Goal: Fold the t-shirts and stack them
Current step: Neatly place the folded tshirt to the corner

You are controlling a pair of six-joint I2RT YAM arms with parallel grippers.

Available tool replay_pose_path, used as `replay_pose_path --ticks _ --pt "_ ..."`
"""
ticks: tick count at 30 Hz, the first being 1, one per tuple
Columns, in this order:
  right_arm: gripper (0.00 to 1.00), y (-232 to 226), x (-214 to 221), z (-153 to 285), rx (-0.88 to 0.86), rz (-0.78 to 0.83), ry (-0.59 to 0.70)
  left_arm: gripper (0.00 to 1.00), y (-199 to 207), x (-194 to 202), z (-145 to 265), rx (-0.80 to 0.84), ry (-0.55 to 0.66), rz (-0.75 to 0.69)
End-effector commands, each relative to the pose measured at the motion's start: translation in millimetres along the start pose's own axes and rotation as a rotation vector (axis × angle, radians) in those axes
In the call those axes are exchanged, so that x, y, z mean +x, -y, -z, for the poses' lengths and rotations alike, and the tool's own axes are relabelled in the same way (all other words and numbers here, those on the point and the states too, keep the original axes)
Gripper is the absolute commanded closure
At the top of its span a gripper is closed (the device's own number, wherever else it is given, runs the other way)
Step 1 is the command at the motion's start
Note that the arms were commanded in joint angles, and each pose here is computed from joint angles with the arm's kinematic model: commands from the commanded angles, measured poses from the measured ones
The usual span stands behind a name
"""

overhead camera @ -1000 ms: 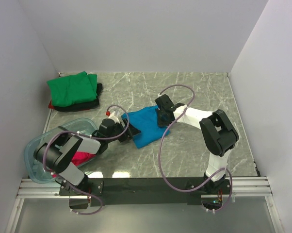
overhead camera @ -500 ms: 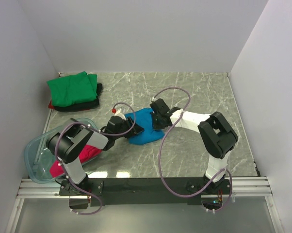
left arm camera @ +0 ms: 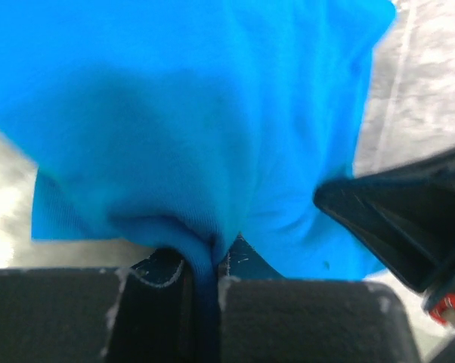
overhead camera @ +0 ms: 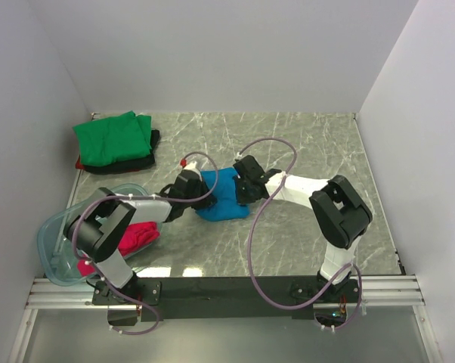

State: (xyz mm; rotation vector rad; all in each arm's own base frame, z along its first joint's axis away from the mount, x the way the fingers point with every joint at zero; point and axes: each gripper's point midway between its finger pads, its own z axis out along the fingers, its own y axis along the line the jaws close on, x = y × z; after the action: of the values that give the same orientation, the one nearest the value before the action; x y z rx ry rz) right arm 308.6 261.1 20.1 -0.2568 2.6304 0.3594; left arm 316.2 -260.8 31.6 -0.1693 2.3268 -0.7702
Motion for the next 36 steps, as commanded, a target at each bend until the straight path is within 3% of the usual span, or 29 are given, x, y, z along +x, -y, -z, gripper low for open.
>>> replay_pose_path --ticks 1,11,17,22,31,36 --pt "1.00 5 29 17 0.028 0.015 -0.094 0.99 -24 -41 13 -0.171 0.038 -0.210" --pt "1.00 1 18 45 -0.006 0.019 -0.029 1.00 -27 -150 32 -0.204 0.075 -0.384" --pt "1.00 3 18 51 -0.015 0.029 -0.013 1.00 -30 -216 47 -0.169 0.116 -0.402" --pt "1.00 -1 19 46 -0.035 0.041 -0.020 1.00 -26 -248 54 -0.122 0.132 -0.421" --pt "1.00 -5 21 43 -0.067 0.052 -0.023 1.00 -18 -345 93 -0.078 0.289 -0.455" --pt "1.00 -5 24 40 -0.072 0.055 -0.034 1.00 -40 -381 118 -0.089 0.339 -0.432"
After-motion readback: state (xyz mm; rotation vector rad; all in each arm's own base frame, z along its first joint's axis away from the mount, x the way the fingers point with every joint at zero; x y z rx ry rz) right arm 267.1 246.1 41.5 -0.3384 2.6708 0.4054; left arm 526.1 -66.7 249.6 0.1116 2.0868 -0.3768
